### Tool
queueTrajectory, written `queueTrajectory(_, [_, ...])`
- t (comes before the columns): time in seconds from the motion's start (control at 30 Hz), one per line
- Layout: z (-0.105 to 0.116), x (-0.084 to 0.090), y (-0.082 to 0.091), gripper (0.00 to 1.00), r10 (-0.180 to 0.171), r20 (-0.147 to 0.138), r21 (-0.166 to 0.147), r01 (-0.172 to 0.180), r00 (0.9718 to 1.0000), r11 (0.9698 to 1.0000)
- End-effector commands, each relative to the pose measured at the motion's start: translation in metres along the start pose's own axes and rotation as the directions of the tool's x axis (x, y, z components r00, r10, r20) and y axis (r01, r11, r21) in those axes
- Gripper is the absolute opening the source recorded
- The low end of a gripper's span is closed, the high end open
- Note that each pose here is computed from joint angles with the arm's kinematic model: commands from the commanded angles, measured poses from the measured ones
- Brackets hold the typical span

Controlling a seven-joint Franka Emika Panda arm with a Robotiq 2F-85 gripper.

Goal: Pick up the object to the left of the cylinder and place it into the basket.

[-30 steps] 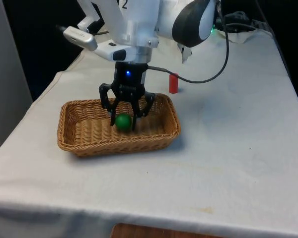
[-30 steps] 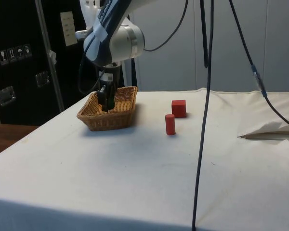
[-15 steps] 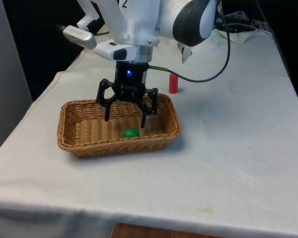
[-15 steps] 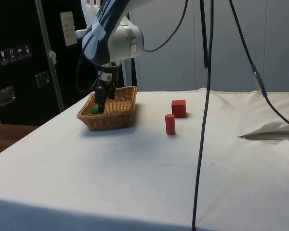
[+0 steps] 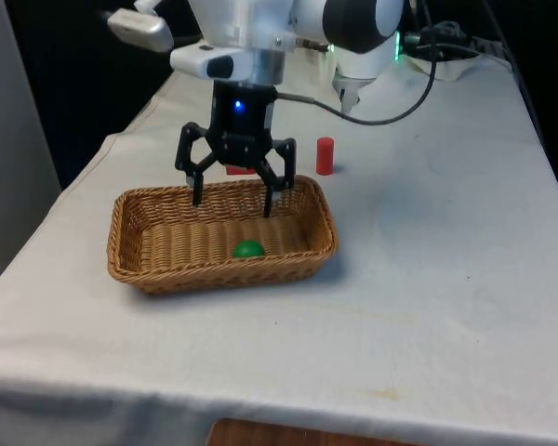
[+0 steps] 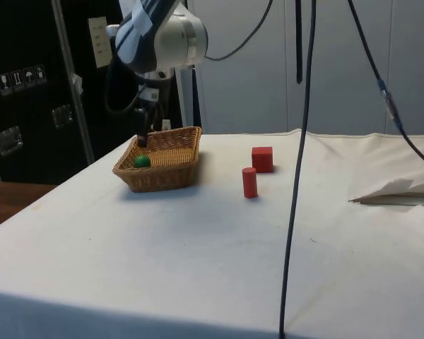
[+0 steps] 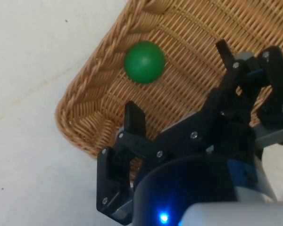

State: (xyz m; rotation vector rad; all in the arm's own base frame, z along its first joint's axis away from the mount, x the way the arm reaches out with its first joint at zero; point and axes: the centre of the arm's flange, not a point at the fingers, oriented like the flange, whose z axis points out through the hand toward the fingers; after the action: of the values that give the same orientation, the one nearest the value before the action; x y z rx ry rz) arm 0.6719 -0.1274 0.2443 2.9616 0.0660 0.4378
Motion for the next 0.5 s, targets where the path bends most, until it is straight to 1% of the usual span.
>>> queueTrajectory(0.0, [-0.004,0.001,0.001,1.00,0.000,-0.002,0.001,0.000,1.0000,1.0000])
queueTrajectory(0.03, [-0.007,0.003,0.001,1.00,-0.002,-0.004,0.001,0.002,1.0000,1.0000])
queueTrajectory(0.07, [-0.013,0.001,0.003,1.00,-0.004,0.002,-0.001,0.004,1.0000,1.0000])
queueTrajectory(0.27, [-0.035,0.007,0.008,1.00,-0.004,-0.009,0.007,0.004,1.0000,1.0000])
queueTrajectory(0.3, [-0.031,0.008,0.006,1.00,-0.001,-0.015,0.011,0.002,0.9999,0.9999])
queueTrajectory(0.33, [-0.039,0.008,0.009,1.00,-0.004,-0.010,0.008,0.004,0.9999,1.0000])
queueTrajectory(0.47, [-0.052,0.011,0.010,1.00,-0.012,-0.011,0.011,0.012,0.9999,0.9999])
